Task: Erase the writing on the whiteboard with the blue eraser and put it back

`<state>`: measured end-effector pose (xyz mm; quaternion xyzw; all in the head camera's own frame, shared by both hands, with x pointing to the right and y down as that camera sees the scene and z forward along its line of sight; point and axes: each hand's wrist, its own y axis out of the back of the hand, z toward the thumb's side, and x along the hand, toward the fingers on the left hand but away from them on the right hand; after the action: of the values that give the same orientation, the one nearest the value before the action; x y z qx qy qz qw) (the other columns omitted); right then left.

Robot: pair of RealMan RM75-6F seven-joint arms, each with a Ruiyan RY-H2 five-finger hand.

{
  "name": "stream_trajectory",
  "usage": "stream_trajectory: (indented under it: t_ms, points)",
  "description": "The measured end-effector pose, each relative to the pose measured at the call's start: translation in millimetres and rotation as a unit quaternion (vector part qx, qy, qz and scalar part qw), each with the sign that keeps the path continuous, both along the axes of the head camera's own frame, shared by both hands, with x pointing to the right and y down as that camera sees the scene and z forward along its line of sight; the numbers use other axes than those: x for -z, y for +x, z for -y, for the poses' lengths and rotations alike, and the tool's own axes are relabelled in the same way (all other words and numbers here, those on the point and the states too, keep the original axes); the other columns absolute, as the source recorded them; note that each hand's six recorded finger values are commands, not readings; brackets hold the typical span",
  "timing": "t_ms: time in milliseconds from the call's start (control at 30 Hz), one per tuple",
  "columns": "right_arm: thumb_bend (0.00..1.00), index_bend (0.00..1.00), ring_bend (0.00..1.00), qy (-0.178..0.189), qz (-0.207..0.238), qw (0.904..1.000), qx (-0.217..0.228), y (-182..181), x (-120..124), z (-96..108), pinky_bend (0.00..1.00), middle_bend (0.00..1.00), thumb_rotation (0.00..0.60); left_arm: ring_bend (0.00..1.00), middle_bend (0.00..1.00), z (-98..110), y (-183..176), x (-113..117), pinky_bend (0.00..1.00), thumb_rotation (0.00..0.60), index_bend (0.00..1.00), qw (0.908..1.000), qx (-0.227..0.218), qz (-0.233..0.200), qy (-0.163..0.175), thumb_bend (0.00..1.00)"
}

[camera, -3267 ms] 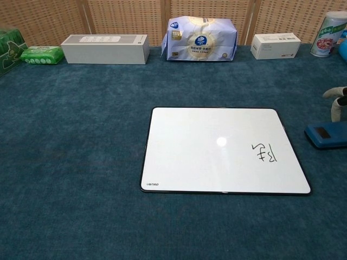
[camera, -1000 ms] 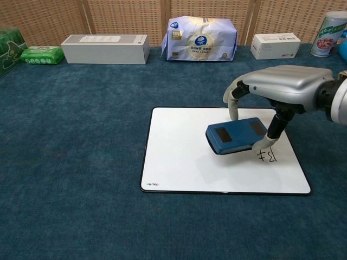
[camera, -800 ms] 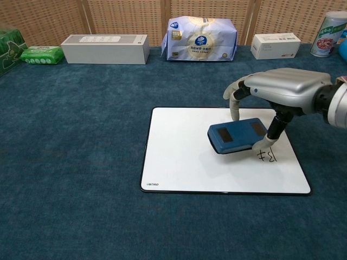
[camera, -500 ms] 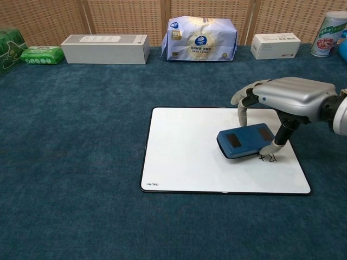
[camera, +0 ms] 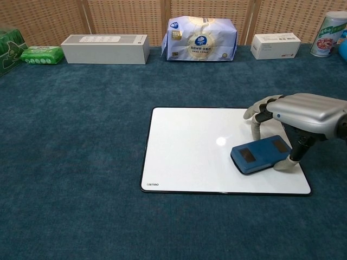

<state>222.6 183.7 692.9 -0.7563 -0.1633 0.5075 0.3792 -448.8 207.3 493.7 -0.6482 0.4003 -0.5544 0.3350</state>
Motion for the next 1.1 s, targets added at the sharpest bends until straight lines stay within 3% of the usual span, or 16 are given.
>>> stream_trajectory:
  t_ms: [267, 900, 1100]
  points:
    - [0.16, 0.85, 0.00, 0.001, -0.006, 1.0000, -0.007, 9, 5, -4, 0.00, 0.16, 0.600, 0.25, 0.31, 1, 4, -1, 0.20, 0.600, 0.34, 1.0000, -0.005, -0.002, 0.000, 0.36]
    - [0.16, 0.85, 0.00, 0.005, 0.004, 0.9999, 0.008, -12, -9, 22, 0.00, 0.16, 0.600, 0.25, 0.31, -6, -8, 6, 0.20, 0.600, 0.34, 0.9999, 0.011, 0.008, 0.004, 0.36]
    - [0.16, 0.86, 0.00, 0.000, 0.000, 1.0000, 0.006, -10, -10, 20, 0.00, 0.16, 0.600, 0.25, 0.30, -6, -8, 5, 0.20, 0.600, 0.34, 0.9999, 0.011, 0.006, 0.003, 0.36]
